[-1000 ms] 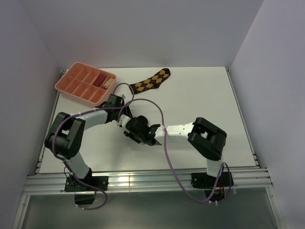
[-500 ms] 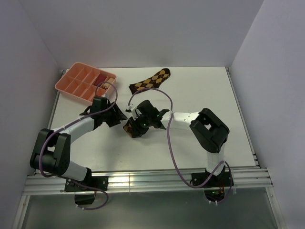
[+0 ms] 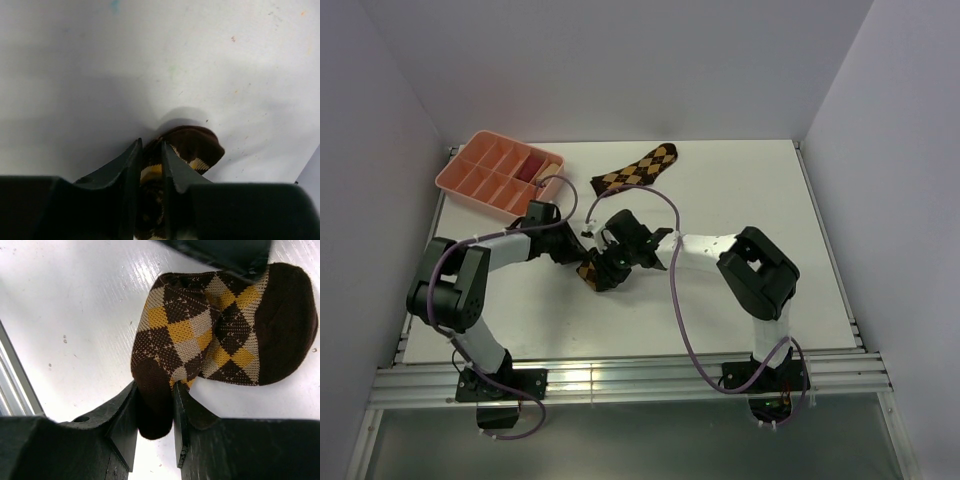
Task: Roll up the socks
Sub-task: Roll the sock at the center of the board.
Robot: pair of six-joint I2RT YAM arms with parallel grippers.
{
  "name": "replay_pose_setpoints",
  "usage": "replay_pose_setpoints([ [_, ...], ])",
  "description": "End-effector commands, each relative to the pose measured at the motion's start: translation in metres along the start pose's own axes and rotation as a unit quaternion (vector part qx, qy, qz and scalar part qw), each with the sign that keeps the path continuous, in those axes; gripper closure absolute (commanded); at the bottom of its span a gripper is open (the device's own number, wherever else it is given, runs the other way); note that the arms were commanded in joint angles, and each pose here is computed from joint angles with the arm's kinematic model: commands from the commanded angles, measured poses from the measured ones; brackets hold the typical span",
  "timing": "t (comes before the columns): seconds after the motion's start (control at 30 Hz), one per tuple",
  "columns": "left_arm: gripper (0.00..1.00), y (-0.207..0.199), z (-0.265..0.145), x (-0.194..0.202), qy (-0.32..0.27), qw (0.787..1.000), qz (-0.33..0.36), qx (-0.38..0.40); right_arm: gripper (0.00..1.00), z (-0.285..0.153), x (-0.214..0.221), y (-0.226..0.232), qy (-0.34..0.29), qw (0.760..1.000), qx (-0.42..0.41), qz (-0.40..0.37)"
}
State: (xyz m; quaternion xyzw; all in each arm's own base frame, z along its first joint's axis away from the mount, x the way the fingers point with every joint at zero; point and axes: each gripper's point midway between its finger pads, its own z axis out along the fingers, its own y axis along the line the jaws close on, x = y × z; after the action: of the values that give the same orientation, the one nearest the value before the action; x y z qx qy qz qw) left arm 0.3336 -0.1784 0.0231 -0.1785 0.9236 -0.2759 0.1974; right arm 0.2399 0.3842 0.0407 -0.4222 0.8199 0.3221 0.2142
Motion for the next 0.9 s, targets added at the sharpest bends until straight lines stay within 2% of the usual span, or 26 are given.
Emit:
replay_pose_setpoints([
  [0.0, 0.74, -0.019, 0.006, -0.008, 0.011, 0.999, 0.032, 0.035, 1.0, -0.005, -0.007, 0.002, 0.006, 0.999, 0.018, -0.028],
  [0.13, 0.8, -0.019, 0.016, 0.005, 0.035, 0.998, 0.045, 0.033, 1.0, -0.011, -0.021, 0.007, -0.004, 0.998, 0.032, -0.05],
  [0.43, 0.82, -0.024, 0.025, 0.02, 0.066, 0.996, 0.05, 0.043, 1.0, -0.016, -0.042, 0.021, -0.016, 0.995, 0.032, -0.088],
  [0.67, 0.82, -0.028, 0.029, 0.027, 0.073, 0.995, 0.047, 0.047, 1.0, 0.002, -0.027, 0.032, 0.011, 0.997, 0.002, -0.082],
  [0.87, 0.83, -0.038, 0.03, 0.02, 0.054, 0.996, 0.032, 0.07, 1.0, 0.018, -0.002, 0.035, 0.027, 0.998, -0.027, -0.052],
])
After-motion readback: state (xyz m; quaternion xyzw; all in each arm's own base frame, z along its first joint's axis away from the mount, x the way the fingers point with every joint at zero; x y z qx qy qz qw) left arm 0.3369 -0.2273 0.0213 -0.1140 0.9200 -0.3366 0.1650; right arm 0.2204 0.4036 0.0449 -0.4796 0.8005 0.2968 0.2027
